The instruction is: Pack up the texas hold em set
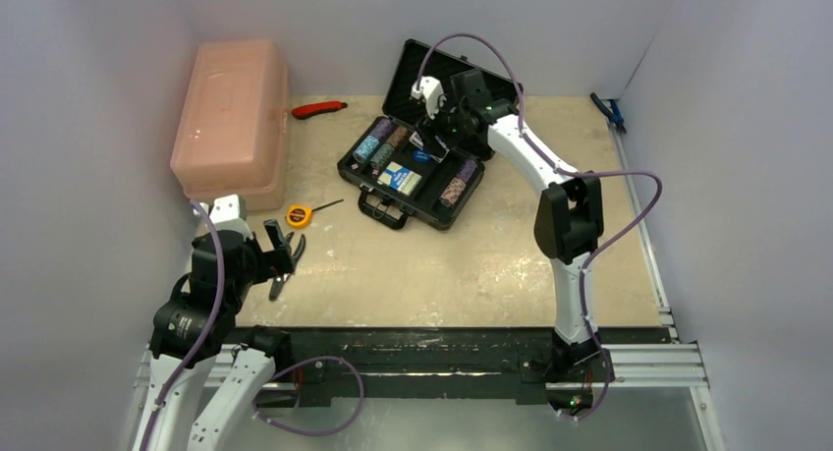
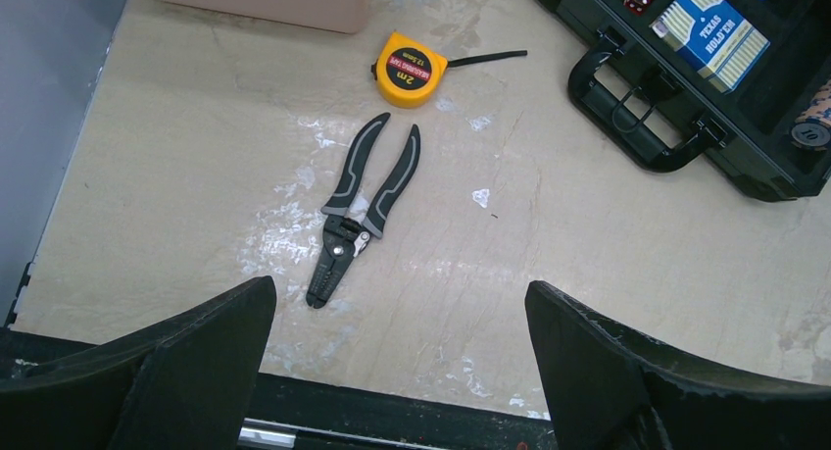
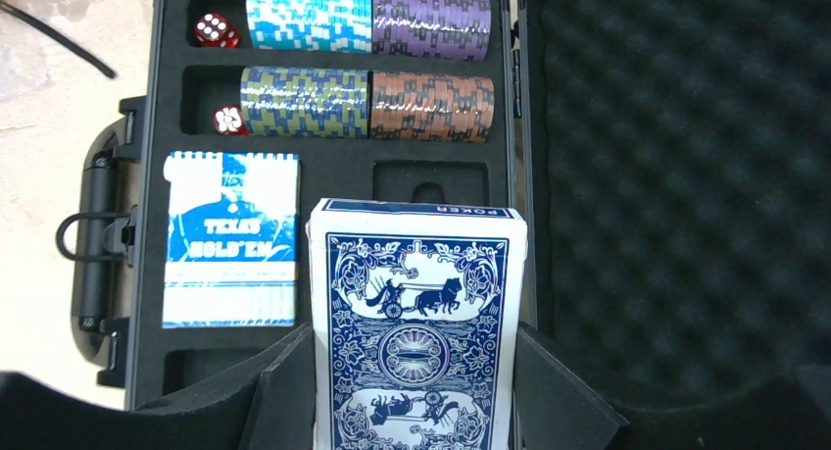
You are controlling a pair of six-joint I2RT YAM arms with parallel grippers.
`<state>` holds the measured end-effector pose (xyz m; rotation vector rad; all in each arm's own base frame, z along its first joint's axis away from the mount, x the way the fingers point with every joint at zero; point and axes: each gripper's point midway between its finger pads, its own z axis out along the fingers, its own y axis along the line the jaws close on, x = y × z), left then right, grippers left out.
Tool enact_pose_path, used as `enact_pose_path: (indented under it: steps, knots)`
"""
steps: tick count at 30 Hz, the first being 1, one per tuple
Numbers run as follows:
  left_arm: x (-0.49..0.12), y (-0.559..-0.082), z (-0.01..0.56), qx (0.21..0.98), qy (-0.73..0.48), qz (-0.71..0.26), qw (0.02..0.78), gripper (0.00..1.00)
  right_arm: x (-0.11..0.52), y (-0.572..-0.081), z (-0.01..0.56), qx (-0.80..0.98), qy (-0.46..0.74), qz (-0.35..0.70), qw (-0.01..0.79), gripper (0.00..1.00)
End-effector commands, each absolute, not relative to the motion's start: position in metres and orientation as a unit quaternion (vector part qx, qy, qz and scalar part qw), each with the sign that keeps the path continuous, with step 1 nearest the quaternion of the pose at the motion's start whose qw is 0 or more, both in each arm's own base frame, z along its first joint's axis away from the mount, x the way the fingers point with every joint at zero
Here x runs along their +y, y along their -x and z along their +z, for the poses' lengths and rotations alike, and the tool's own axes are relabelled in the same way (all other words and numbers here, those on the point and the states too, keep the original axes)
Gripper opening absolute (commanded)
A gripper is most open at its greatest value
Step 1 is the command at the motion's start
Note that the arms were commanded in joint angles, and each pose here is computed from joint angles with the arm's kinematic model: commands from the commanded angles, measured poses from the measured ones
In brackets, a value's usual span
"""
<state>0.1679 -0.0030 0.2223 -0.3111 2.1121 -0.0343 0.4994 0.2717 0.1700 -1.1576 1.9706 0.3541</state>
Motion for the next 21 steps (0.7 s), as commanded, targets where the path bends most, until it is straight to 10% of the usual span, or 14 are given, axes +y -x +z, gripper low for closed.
enact_pose_path:
  steps: [1, 21]
  knots:
    - [-0.001, -0.175, 0.226, 0.862, 0.126, -0.006, 0.491, 1.00, 0.278, -0.516, 0.194, 0.757, 0.463, 0.139, 0.439, 0.00]
    - [0.000, -0.177, 0.224, 0.865, 0.126, -0.001, 0.485, 1.00, 0.301, -0.553, 0.158, 0.750, 0.473, 0.152, 0.437, 0.00]
